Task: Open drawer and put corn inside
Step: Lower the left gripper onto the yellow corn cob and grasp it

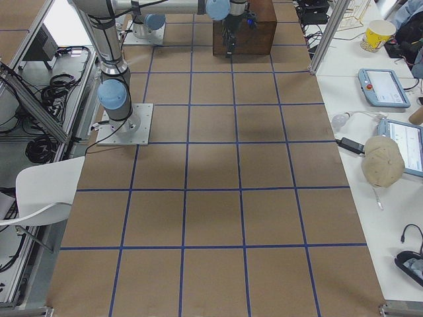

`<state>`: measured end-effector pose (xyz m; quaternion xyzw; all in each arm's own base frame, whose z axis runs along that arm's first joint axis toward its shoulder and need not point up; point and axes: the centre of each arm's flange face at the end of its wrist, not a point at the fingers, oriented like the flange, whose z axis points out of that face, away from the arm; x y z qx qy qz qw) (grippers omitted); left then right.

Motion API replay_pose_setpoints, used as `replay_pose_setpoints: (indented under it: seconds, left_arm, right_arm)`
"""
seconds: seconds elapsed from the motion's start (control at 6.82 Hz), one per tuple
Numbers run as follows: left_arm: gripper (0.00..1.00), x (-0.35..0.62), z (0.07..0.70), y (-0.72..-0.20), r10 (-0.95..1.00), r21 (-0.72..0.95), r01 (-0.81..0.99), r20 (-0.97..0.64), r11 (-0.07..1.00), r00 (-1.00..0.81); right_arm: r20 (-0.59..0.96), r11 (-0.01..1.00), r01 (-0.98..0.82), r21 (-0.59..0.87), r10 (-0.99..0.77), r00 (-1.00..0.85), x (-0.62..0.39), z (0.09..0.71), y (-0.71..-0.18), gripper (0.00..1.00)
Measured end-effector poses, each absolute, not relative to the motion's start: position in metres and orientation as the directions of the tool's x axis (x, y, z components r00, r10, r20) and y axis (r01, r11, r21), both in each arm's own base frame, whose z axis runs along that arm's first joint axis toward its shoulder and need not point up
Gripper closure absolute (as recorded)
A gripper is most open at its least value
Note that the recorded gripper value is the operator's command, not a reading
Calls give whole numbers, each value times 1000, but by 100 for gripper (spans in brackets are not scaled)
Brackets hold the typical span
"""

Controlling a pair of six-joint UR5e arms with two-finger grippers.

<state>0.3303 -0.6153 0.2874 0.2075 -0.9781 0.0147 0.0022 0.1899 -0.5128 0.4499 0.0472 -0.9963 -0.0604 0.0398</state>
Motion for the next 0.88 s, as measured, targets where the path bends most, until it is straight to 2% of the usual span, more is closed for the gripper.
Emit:
replay_pose_setpoints:
  seconds: [0.88]
  left_arm:
    - [0, 341, 210, -618, -506, 76, -506, -24, 859, -862]
  right_arm:
    - [74, 988, -89, 124, -99, -992, 190, 450, -513, 0]
